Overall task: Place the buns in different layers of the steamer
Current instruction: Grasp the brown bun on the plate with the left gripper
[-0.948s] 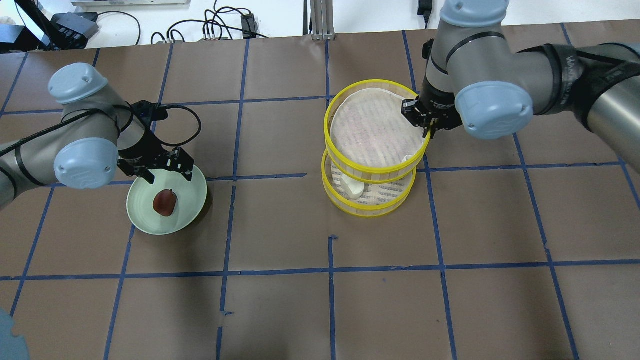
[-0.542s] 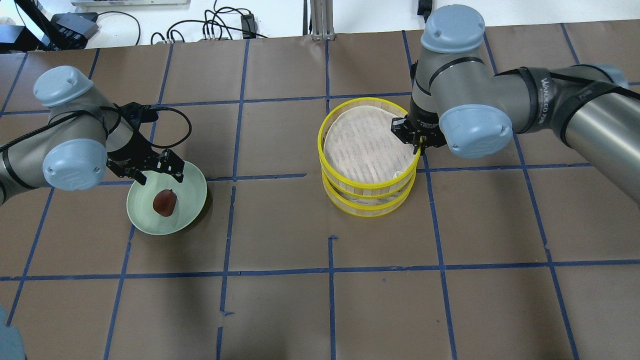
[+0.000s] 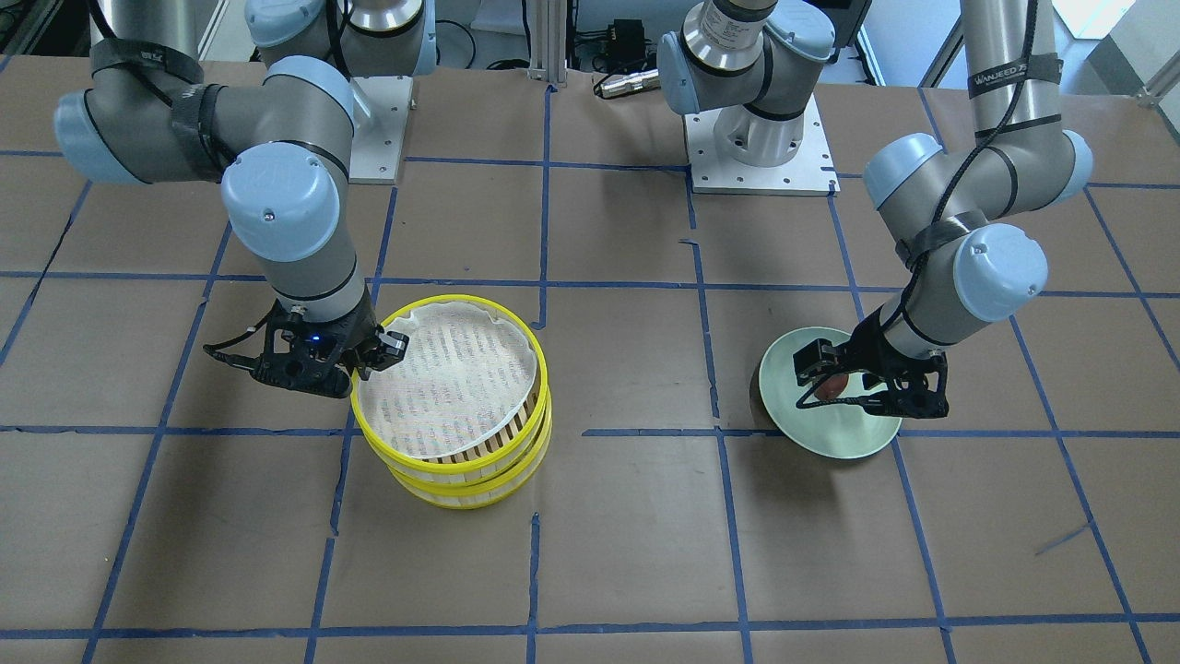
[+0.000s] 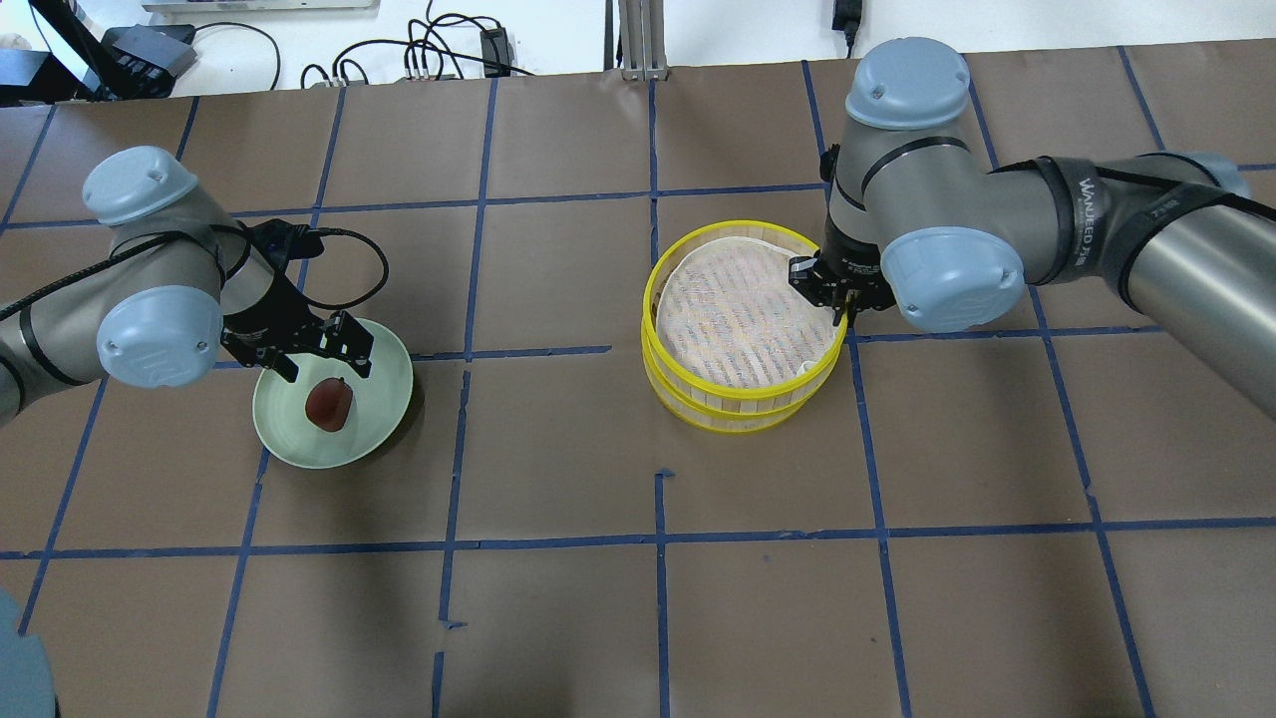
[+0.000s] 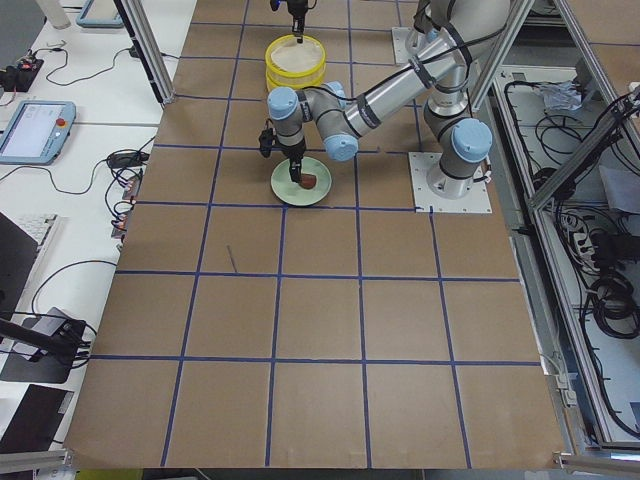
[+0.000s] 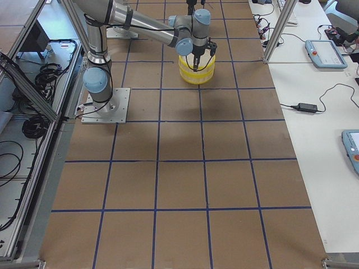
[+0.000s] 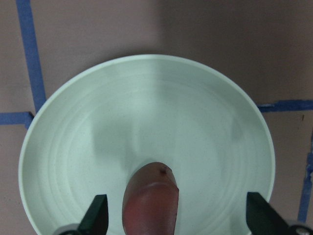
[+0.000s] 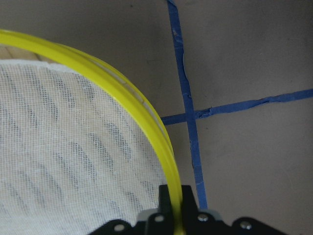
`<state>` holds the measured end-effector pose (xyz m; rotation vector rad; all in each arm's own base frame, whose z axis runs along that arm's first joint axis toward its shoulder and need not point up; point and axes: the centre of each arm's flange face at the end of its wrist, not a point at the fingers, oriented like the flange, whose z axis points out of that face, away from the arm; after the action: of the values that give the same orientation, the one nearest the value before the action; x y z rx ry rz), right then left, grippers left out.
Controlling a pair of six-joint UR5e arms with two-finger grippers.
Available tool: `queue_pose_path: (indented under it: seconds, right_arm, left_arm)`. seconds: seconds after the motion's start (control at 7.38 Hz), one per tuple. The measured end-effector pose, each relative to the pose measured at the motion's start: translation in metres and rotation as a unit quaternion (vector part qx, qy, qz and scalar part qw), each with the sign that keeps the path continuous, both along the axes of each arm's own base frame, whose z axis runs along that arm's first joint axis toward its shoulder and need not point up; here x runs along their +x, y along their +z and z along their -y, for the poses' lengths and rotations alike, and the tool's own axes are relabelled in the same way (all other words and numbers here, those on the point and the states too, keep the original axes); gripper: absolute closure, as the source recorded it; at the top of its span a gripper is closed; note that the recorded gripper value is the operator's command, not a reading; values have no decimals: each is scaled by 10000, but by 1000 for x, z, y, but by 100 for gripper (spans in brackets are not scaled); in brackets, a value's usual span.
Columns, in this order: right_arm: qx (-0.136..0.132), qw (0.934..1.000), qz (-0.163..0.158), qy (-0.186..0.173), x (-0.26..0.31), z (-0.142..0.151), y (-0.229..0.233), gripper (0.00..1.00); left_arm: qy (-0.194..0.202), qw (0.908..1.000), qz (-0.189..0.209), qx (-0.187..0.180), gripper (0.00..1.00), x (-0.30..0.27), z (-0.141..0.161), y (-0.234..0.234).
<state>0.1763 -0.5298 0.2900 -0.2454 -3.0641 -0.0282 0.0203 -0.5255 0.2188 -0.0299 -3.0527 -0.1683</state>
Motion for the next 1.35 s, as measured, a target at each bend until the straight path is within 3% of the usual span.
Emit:
queue_pose_path:
  seconds: [0.54, 0.81, 0.95, 1.22, 1.35]
  right_arm:
    - [-29, 10000, 49, -41, 1, 1, 2, 91]
    - [-54, 9999, 72, -46, 2, 1, 1, 91]
    - [-69, 9999, 76, -43, 2, 1, 2, 91]
    - [-87, 9999, 79, -40, 2, 2, 2, 91]
    - [-88, 9999, 78, -38, 2, 2, 2, 91]
  left_arm:
    - [-46, 9997, 38, 229, 6, -3, -14, -17]
    - [-72, 9994, 89, 333, 20, -3, -18, -24]
    - [-84, 9992, 86, 373, 31, -3, -18, -28]
    - [-120, 9991, 115, 382, 75, -1, -16, -29]
    - [-128, 9991, 151, 387, 90, 0, -15, -28]
